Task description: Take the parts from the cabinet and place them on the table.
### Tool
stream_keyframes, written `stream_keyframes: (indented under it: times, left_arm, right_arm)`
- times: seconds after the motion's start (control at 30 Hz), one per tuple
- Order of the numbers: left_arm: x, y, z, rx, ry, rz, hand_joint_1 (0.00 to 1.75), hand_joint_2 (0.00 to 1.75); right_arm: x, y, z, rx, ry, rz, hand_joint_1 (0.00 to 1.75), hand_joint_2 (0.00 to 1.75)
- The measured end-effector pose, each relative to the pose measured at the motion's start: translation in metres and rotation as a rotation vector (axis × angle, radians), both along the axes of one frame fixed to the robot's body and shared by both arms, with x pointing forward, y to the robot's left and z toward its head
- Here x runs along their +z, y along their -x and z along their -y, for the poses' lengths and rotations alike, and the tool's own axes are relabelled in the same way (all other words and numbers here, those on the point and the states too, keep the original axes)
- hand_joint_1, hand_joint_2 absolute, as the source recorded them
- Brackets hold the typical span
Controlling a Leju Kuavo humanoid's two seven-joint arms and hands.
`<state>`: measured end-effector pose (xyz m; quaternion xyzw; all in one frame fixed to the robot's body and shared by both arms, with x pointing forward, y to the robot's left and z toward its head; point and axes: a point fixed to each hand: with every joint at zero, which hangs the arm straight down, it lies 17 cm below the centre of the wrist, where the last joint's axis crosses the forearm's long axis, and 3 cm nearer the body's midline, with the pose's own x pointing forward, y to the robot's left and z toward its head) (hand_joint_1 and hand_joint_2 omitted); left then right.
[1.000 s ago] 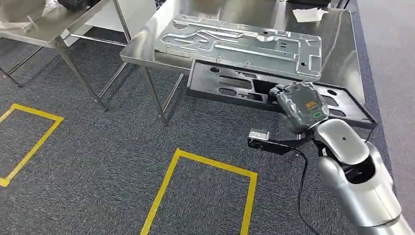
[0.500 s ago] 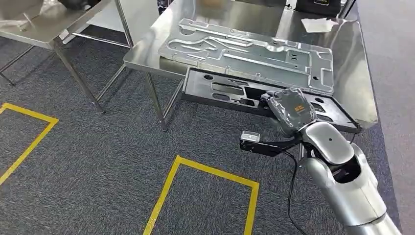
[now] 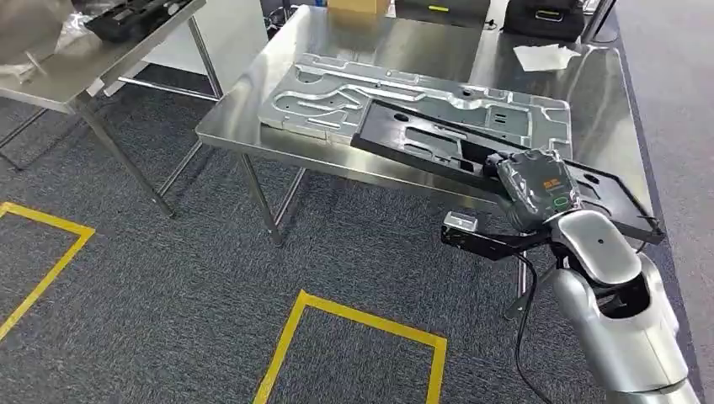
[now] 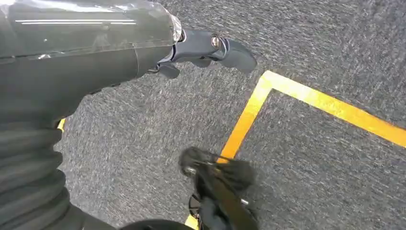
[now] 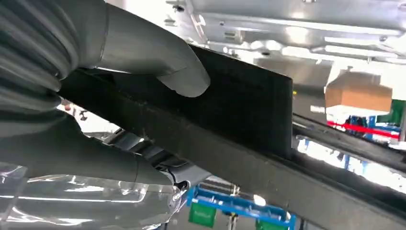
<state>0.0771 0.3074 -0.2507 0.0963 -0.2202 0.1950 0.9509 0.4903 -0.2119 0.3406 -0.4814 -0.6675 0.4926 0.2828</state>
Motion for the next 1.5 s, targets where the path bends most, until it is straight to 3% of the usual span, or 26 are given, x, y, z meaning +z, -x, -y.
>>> stream_keyframes:
  times: [0.53, 0.73, 0.87, 1.23, 1.5]
  left_arm:
    - [0.0, -0.002, -0.006, -0.014, -0.025, 0.006, 0.0, 1.75]
    - [-0.002, -0.003, -0.004, -0.018, -0.02, 0.005, 0.0, 1.75]
    - [-0.002, -0.012, -0.005, -0.021, -0.022, 0.018, 0.0, 1.75]
    - [-0.004, -0.004, -0.008, -0.018, -0.026, 0.008, 0.0, 1.75]
    - [-0.003, -0.019, -0.007, -0.02, -0.031, 0.038, 0.0, 1.75]
  right_arm:
    - [-0.01, 0.003, 0.046, -0.059, -0.035, -0.022, 1.75, 1.75]
    - [-0.036, 0.008, 0.046, 0.042, -0.375, -0.235, 1.75, 1.75]
    - [-0.024, 0.01, 0.051, 0.068, -0.511, -0.237, 1.75, 1.75]
    - [-0.021, 0.005, 0.044, 0.076, -0.496, -0.237, 1.75, 1.75]
    - [-0.008, -0.002, 0.035, 0.079, -0.444, -0.214, 1.75, 1.75]
